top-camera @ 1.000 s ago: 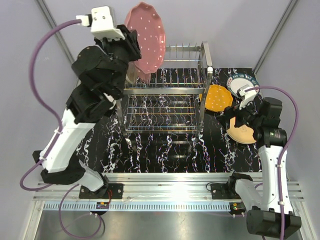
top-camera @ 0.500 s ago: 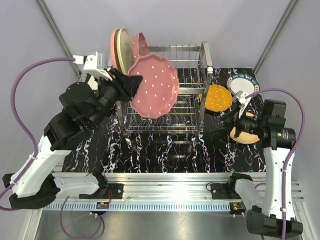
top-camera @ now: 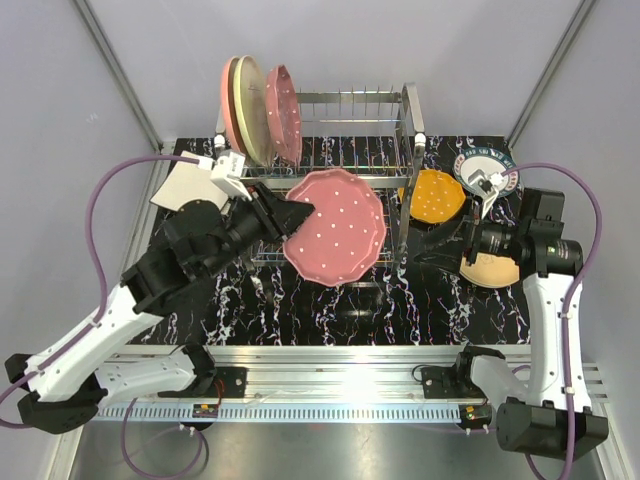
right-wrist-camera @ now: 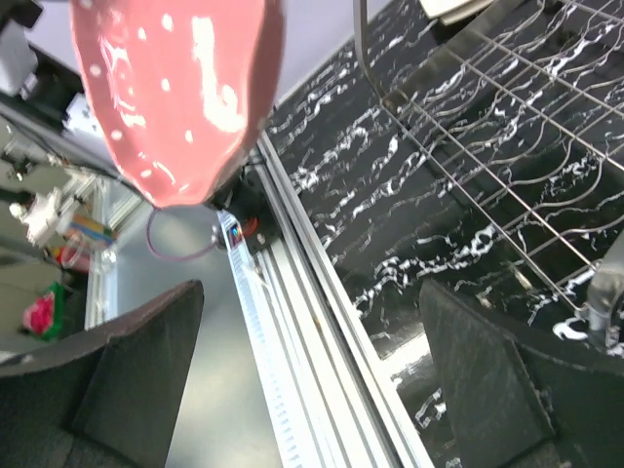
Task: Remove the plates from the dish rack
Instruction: Pass the plate from the left arm to the right
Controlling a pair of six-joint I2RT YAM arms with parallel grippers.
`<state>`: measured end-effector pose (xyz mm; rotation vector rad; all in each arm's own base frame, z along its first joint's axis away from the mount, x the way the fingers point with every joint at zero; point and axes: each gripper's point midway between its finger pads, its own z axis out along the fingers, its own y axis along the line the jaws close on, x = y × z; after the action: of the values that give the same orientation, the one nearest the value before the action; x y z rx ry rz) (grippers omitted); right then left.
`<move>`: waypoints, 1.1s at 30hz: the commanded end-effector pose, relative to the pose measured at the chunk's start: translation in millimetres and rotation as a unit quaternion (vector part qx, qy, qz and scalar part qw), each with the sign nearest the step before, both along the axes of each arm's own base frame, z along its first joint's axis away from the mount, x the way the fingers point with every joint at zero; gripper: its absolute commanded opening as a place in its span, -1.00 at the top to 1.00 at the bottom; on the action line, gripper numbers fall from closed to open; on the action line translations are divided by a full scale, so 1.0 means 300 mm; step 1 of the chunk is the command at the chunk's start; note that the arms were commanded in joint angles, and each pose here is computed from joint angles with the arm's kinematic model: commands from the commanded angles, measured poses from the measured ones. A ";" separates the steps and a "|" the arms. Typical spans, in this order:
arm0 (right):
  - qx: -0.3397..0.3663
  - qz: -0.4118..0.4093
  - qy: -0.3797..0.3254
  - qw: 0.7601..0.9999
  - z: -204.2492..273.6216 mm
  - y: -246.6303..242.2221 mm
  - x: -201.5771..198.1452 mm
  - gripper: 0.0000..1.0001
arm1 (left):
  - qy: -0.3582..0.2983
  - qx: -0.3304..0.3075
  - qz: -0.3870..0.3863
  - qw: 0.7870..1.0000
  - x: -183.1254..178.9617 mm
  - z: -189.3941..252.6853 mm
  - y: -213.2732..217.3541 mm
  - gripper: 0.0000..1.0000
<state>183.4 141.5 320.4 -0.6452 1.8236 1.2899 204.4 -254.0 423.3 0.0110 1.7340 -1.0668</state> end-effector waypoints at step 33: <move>0.093 0.020 0.122 0.988 -0.043 0.155 0.068 0.30 | -0.005 -0.194 -0.077 0.978 0.032 0.002 -0.217 1.00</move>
<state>210.2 183.1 298.7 -0.3922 1.8999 1.5557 219.5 -318.2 341.3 -0.0583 1.8055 -1.2844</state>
